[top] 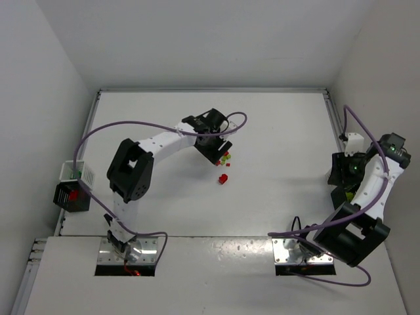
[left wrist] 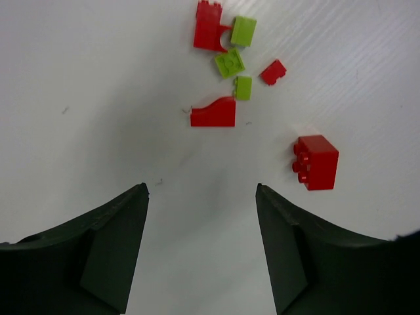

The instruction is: Sort the legos into containers by color

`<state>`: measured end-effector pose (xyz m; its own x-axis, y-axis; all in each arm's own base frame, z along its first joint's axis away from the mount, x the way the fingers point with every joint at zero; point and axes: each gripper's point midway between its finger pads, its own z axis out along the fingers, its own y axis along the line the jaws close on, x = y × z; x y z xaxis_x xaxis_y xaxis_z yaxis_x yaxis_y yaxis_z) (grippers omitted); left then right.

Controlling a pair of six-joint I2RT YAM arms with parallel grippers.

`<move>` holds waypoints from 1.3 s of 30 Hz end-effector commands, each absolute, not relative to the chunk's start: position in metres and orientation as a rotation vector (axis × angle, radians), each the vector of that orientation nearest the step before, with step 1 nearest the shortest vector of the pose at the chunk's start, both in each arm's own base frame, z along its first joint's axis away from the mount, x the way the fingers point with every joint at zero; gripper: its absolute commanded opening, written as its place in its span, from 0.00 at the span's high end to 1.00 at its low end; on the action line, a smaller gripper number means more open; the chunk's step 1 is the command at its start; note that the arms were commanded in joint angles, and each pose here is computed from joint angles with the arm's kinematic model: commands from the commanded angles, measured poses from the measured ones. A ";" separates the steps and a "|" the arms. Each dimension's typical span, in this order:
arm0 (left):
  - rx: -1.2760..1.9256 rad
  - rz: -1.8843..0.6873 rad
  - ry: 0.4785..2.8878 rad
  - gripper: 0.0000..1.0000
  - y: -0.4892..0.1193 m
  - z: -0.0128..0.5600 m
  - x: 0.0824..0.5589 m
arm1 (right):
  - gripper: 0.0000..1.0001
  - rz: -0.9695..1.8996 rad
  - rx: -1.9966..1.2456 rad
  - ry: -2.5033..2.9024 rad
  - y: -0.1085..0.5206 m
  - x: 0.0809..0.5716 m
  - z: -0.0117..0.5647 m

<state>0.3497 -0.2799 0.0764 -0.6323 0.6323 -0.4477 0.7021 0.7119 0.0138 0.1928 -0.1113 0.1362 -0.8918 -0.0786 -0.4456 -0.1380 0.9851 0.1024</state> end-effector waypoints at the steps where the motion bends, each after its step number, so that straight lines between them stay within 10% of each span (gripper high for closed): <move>1: 0.996 -0.245 2.434 0.28 -0.302 0.087 0.372 | 0.49 0.216 -0.201 2.635 -0.105 0.197 0.141; 27: 1.040 -0.254 2.497 0.29 -0.326 0.035 0.381 | 0.50 0.247 -0.189 2.667 -0.107 0.197 0.130; 39: 1.041 -0.223 2.514 0.57 -0.320 0.028 0.379 | 0.50 0.277 -0.173 2.673 -0.107 0.200 0.128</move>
